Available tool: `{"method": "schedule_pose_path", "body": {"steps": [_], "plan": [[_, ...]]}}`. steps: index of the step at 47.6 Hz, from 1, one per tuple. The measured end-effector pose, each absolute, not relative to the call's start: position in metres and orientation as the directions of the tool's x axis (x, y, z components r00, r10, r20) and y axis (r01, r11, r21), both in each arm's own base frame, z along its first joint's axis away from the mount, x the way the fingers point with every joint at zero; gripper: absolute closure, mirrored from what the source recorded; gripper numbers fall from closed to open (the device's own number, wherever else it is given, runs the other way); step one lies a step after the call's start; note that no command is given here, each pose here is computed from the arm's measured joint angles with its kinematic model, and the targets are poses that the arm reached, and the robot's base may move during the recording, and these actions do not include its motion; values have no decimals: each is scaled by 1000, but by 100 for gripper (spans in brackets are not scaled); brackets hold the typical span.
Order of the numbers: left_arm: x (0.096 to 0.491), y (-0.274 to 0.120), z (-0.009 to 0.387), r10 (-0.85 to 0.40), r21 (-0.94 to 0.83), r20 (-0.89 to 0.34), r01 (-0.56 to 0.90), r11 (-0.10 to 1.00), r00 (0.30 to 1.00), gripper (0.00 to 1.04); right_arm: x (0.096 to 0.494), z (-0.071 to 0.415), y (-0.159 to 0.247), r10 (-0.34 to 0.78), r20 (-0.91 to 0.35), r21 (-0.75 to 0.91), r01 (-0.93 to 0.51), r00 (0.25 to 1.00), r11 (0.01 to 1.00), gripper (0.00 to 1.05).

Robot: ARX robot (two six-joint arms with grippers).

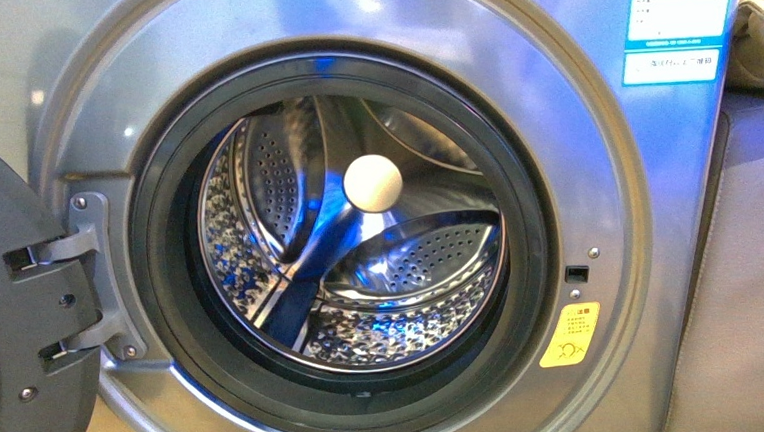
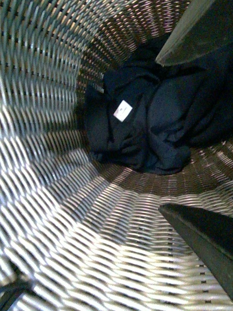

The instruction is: Collect clothes from washing machine

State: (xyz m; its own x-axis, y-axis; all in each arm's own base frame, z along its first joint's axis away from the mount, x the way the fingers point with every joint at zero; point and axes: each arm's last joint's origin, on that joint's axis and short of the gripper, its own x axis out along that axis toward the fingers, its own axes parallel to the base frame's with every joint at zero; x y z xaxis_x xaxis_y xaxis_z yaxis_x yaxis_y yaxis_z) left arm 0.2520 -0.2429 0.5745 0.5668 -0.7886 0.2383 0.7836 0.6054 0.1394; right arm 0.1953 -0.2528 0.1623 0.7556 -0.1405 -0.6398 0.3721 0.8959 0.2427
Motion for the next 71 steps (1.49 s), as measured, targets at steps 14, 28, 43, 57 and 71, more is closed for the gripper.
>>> {"method": "schedule_pose_path", "body": {"steps": [14, 28, 43, 57, 71], "plan": [[252, -243, 575, -789, 140, 239, 784, 605, 566, 7, 177, 268, -215, -150, -322, 195, 220, 935, 956, 8], [252, -243, 575, -789, 139, 239, 784, 605, 567, 7, 156, 366, -156, -114, 102, 40, 111, 988, 993, 8], [250, -243, 577, -771, 123, 235, 769, 627, 591, 7, 120, 275, -15, -57, 9, 8, 57, 998, 998, 67], [253, -188, 587, -448, 4, 156, 453, 891, 880, 7, 98, 188, 0, -3, 1, 1, 3, 1000, 1000, 102], [230, -140, 596, -266, 23, 238, 268, 963, 934, 7, 97, 175, 0, -3, 2, 1, 3, 1000, 1000, 102]]}}
